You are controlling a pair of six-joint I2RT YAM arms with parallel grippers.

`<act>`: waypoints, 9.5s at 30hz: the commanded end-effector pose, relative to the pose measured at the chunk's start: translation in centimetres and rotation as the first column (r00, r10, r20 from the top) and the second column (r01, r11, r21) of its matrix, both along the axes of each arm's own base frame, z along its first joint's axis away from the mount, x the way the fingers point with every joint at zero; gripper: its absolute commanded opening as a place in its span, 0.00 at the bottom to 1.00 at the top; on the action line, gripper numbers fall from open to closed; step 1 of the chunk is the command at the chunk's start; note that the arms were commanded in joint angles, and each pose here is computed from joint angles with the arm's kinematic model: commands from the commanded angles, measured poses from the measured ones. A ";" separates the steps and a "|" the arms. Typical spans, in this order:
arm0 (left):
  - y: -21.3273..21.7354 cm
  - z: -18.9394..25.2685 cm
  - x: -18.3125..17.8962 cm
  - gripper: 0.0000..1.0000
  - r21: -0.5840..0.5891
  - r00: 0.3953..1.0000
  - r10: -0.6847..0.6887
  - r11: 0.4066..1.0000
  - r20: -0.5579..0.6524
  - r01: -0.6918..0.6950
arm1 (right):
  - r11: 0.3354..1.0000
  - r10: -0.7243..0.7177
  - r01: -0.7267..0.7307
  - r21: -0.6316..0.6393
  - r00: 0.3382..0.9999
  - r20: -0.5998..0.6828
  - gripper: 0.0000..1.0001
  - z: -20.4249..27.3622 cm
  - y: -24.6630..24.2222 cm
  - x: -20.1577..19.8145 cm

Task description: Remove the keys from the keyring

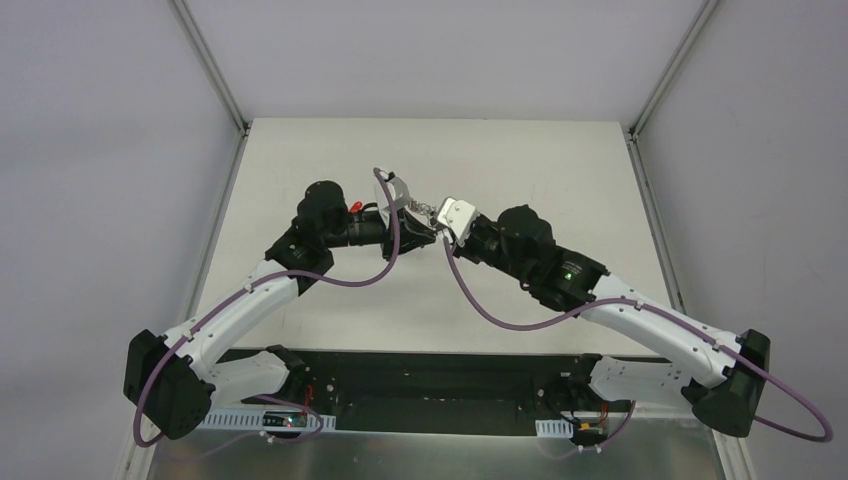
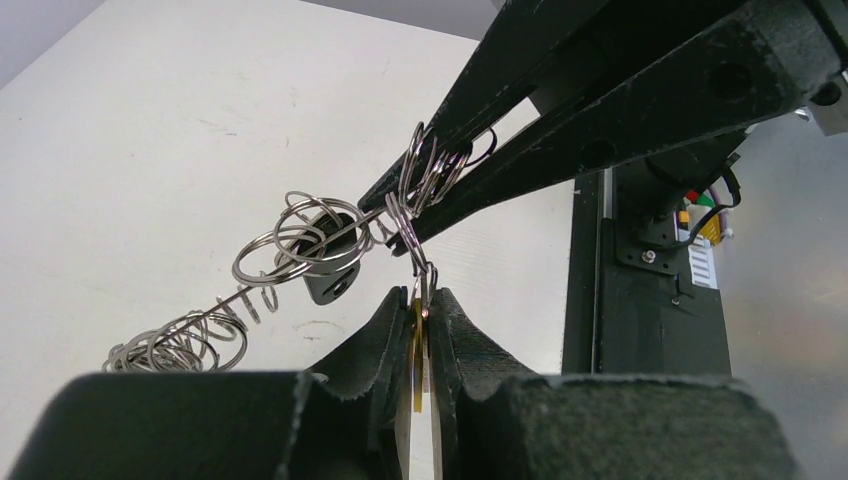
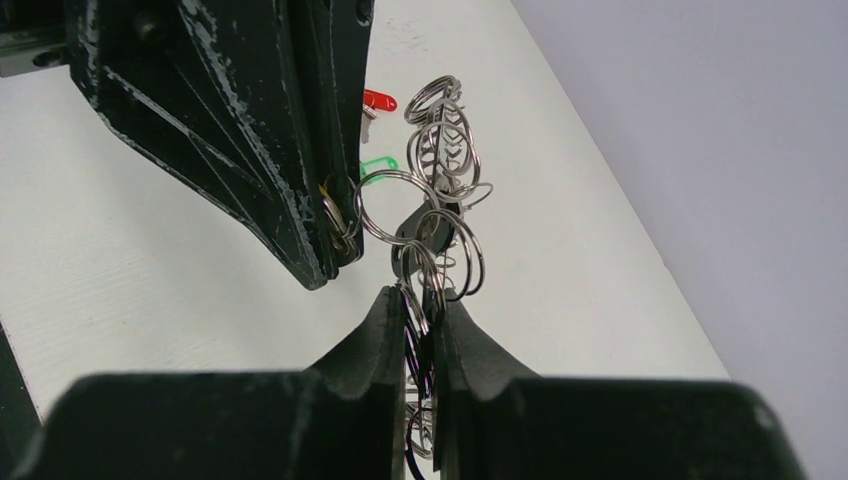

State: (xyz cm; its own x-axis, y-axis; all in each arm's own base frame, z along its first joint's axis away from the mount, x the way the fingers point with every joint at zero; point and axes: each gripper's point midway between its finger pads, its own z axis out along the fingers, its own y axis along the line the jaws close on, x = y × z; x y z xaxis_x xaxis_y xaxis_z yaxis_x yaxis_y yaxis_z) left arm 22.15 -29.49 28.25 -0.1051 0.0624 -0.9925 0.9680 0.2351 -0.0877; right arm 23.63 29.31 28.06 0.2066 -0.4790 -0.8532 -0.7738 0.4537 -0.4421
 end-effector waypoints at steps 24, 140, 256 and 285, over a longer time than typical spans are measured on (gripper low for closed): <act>-0.9 0.9 -2.2 0.00 -0.002 0.982 -0.161 0.987 -0.097 0.161 | 0.969 0.135 -0.103 0.223 0.982 -0.130 0.37 -2.9 -2.9 -6.4; 3.3 -4.1 -4.8 0.00 0.865 0.980 -0.157 0.501 0.125 -0.030 | 0.713 0.357 -0.042 0.700 0.881 -0.311 0.83 -5.1 -1.9 -8.8; 2.2 3.1 -3.3 0.00 0.879 0.937 -0.120 0.401 0.329 -0.258 | 0.656 0.322 -0.195 0.729 0.946 -0.036 0.60 0.5 1.3 -8.1; 1.6 3.5 -4.7 0.00 0.856 0.950 -0.128 0.480 0.285 -0.193 | 0.720 0.287 -0.176 0.671 0.956 -0.057 0.30 0.2 1.8 -7.2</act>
State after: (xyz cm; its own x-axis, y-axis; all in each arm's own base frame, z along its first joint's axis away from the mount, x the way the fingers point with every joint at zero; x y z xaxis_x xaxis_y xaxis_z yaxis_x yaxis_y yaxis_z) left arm 18.46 -28.14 29.71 0.1289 0.9420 -0.3100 0.8951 0.0240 0.4451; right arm 16.61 30.68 24.48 0.0191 0.1765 -0.9841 -0.9117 0.4072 0.0554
